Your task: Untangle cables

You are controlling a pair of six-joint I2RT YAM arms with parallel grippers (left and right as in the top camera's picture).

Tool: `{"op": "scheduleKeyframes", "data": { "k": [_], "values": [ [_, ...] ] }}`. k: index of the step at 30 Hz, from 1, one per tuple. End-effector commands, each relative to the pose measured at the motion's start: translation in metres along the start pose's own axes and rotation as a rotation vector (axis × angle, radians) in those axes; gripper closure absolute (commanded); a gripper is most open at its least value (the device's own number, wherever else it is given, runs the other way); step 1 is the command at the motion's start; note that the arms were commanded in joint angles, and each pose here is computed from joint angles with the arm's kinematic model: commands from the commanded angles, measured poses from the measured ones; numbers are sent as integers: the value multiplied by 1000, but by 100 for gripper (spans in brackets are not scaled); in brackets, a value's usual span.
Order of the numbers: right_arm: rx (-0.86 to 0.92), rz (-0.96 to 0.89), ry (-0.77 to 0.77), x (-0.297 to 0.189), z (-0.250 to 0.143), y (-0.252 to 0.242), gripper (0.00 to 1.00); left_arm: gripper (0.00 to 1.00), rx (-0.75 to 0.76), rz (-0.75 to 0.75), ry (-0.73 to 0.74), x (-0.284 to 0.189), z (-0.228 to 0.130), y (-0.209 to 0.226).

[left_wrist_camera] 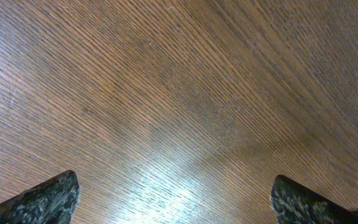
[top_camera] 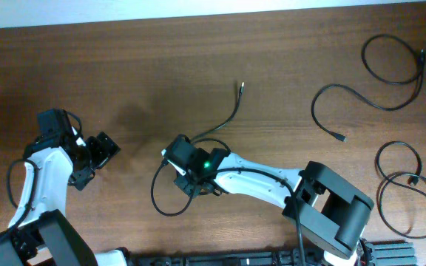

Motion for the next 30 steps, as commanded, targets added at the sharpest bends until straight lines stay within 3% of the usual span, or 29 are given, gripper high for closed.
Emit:
{"op": "scheduleKeyframes", "data": {
  "k": [1,3,4,6,9,11,14,15,17,18,21,23,26,28,30],
  "values": [
    [2,-228,-126,-30,23,-11,96,1,-19,-8,9,2,-1,0],
    [62,-428,-320,-111,62,-27,96,1,-19,-9,10,2,-1,0],
    [88,-514,-440,-173,83,-45,96,1,-19,-8,10,2,-1,0],
    [182,-573,-610,-270,100,-86,96,1,-19,-9,10,2,-1,0],
    [412,-700,-730,-342,82,-164,96,1,-19,-9,11,2,-2,0],
    [621,-850,-712,-371,52,-237,96,1,-19,-9,11,2,-2,0],
    [944,-976,-626,-389,-5,-312,96,1,-19,-9,10,2,-2,0],
    [978,-952,-607,-389,-15,-323,86,1,-19,-9,10,2,-1,0],
    [1026,-789,-576,-382,-26,-340,23,1,-19,-9,10,2,-1,0],
    [1028,-666,-553,-371,-25,-344,5,1,-19,-9,10,2,-1,0],
    [1008,-365,-464,-338,-13,-339,1,1,-19,-10,10,2,-1,0],
    [997,-128,-416,-321,-6,-330,1,1,-11,-102,-9,1,3,-8],
    [907,102,-390,-306,17,-302,2,1,197,-457,-184,-9,27,-57],
    [823,122,-374,-298,32,-283,1,1,375,-512,-245,-11,26,-93],
    [545,98,-321,-280,50,-245,1,1,585,-433,-264,-6,7,-135]
  ]
}}
Point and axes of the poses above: each gripper's point midway between its finger pads, its own x axis out along the fingers, its own y axis along the line the jaws close on, z = x × y, the point moved 9 cm from there along -x, back along the fingers, and after that the axes turned 15 degrees about x, right-handed, at the moved point
